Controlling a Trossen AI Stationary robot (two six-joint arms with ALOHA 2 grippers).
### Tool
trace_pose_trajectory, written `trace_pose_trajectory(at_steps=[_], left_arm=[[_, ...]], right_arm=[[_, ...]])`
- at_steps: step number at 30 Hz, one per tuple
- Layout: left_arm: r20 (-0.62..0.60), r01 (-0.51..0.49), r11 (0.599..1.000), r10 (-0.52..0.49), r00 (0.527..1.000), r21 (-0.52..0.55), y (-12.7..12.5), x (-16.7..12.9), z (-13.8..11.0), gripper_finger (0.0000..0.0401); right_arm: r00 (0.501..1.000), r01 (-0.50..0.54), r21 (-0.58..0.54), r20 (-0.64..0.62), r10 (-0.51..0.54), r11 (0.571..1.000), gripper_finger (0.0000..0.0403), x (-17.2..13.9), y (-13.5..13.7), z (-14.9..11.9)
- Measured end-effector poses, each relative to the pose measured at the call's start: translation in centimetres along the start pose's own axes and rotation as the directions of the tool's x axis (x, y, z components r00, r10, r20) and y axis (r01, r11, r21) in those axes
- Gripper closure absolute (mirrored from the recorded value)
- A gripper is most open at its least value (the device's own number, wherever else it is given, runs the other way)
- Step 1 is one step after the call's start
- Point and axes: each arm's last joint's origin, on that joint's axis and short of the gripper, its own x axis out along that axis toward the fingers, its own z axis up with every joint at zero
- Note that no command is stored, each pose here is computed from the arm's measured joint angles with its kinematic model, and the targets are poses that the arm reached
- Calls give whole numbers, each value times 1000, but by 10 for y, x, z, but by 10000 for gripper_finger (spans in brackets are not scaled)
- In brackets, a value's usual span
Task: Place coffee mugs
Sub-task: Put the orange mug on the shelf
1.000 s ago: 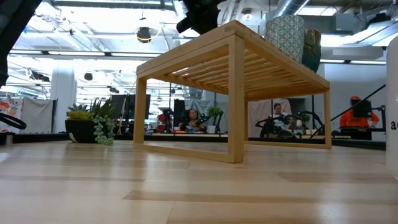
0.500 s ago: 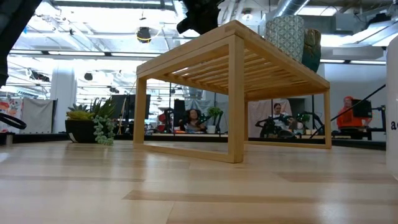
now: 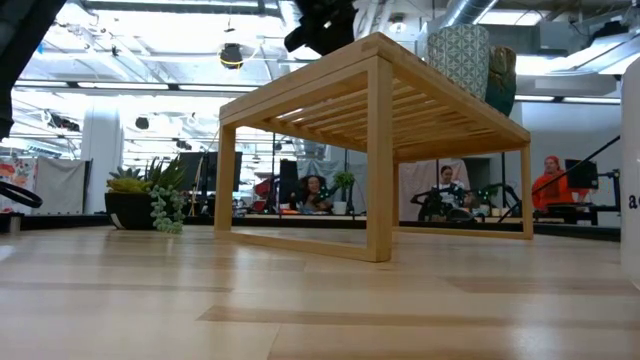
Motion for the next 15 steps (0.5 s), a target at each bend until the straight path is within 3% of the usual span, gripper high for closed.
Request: trace_pose_trajectory(at_steps=[15], left_arm=[[42,-30,999,29,999,23,4,3,5,289]], right_arm=[[1000,-2,32,-1,2,999,188,0,0,0]])
